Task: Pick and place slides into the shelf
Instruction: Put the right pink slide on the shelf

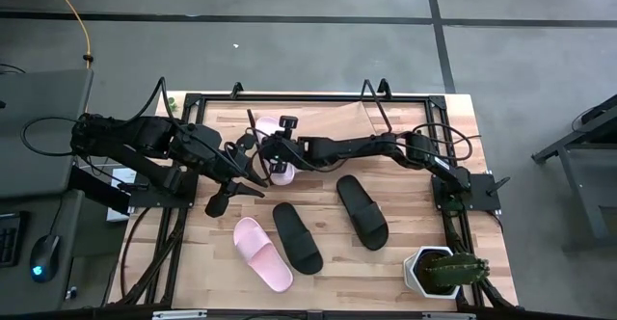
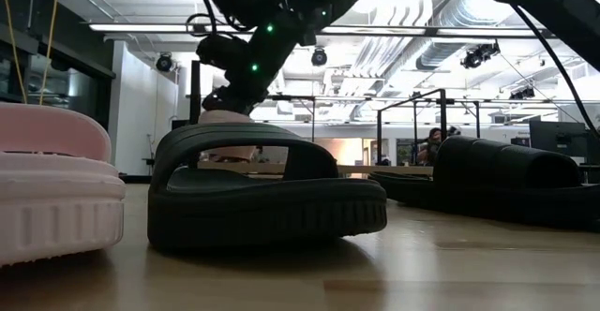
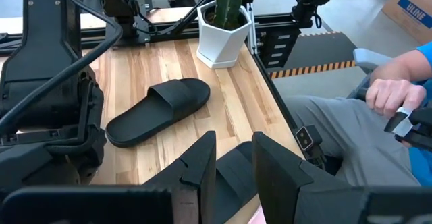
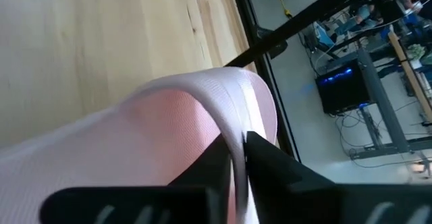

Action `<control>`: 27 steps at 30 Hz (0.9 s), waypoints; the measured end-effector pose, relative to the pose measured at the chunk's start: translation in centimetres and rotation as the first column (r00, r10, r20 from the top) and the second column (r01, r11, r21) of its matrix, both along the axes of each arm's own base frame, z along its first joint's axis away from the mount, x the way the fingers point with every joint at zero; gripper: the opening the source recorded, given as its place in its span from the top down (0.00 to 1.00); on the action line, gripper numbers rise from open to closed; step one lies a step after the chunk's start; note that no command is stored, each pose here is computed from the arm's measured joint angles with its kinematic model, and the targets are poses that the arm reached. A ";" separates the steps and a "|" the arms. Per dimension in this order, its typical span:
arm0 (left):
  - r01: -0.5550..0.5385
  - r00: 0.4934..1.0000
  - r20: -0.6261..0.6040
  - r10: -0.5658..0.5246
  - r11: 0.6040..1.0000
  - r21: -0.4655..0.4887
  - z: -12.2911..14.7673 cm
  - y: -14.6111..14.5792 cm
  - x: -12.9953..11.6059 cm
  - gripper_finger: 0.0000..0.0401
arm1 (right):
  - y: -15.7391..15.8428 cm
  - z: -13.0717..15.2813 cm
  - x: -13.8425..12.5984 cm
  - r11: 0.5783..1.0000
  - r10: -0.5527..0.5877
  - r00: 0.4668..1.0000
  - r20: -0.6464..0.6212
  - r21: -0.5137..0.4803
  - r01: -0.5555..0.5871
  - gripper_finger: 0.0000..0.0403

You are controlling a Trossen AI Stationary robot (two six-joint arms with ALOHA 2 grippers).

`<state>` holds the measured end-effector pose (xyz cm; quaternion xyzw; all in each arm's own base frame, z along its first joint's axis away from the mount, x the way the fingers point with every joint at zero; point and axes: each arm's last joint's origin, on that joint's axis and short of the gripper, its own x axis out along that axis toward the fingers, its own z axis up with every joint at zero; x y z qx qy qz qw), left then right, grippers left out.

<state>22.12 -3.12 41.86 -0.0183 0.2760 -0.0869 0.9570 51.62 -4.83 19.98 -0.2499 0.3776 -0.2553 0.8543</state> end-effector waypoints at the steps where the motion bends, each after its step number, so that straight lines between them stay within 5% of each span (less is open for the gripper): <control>1: 0.000 1.000 0.000 0.000 1.000 0.000 0.0 0.0 0.0 0.79 | 0.0 0.0 0.0 1.000 0.000 1.000 -0.004 0.004 0.000 0.87; 10: 0.000 1.000 -0.001 0.000 1.000 0.000 0.0 0.0 0.0 0.79 | 0.1 -0.1 0.0 0.999 0.024 1.000 -0.013 0.027 -0.024 0.60; 15: 0.000 1.000 -0.002 0.000 1.000 0.000 0.0 0.0 0.0 0.79 | -0.1 0.0 -0.2 0.999 -0.025 0.999 -0.043 -0.044 0.023 0.49; 20: 0.000 1.000 -0.018 0.000 1.000 0.002 -0.1 0.0 -0.1 0.79 | -0.2 -0.1 -0.5 0.993 -0.065 0.994 -0.089 -0.100 0.056 0.44; 27: 0.000 1.000 -0.016 0.000 1.000 0.002 -0.1 0.0 -0.1 0.79 | 0.1 -0.3 -0.3 1.000 0.014 0.998 -0.061 0.001 -0.014 0.43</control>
